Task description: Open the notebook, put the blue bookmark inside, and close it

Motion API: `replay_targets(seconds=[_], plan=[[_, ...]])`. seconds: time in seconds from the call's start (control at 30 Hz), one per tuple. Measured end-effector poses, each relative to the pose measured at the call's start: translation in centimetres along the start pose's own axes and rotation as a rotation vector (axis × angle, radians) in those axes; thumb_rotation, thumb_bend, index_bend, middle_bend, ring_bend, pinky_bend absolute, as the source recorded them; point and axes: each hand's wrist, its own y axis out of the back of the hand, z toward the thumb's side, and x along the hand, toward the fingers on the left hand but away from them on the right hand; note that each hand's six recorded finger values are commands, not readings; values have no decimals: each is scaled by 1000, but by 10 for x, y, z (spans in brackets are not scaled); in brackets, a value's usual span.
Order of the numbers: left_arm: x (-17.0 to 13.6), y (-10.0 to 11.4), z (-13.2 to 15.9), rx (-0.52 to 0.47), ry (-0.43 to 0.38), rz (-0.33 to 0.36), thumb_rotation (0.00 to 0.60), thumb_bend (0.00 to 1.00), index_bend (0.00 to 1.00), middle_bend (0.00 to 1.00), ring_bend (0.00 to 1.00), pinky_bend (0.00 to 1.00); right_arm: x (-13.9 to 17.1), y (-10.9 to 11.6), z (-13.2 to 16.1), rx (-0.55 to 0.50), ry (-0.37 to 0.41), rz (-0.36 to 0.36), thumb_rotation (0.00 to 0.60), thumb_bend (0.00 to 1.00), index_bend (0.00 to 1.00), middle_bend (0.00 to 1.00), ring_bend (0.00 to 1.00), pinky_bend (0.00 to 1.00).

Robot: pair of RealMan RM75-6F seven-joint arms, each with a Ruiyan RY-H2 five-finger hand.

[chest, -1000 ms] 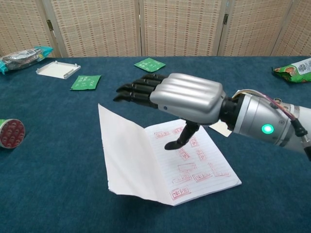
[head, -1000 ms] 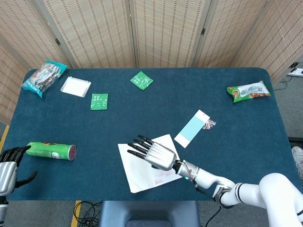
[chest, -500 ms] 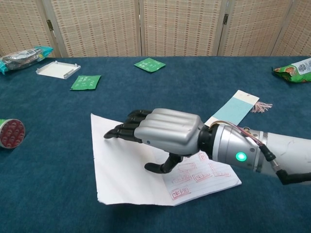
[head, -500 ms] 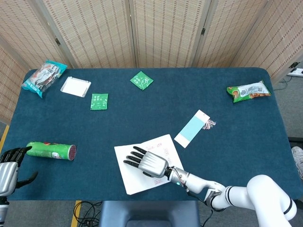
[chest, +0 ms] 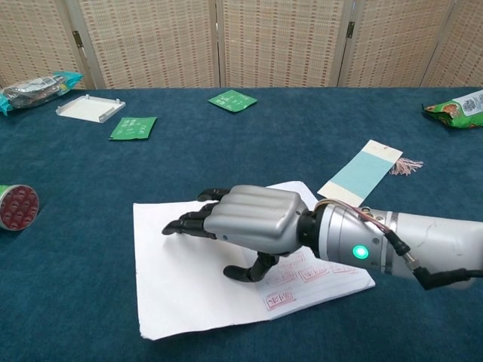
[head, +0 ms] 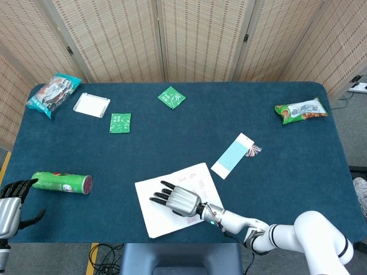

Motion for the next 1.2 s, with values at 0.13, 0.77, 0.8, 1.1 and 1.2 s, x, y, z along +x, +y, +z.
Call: replay_targets(seconds=[0.13,0.77,0.8,1.1,1.2], plan=[[-1,-1,-1,-2,2,-1,600,253,195,238,180,181,-1,-6,2,25,6,20,600,383,0,135,221,59],[0,-2,-1,-13,-4,-1,600,253,195,238,180,181,47,32,-86,11,-235,-99,600,264,0,152,221,68],[0,-3,-1,-13,-4,-1,600,253,195,238,180,181,52,32,-93,10,-255,-98,600,252,0,153,221,73],[1,-3,1,-11,-8,-1,600,253,195,238,181,181,90,23,-147,58,-392,5,600,164,58,207,221,138],[1,-3,2,-10,-9,-4,600,253,195,238,180,181,101,17,-160,70,-422,52,600,150,78,207,221,139]])
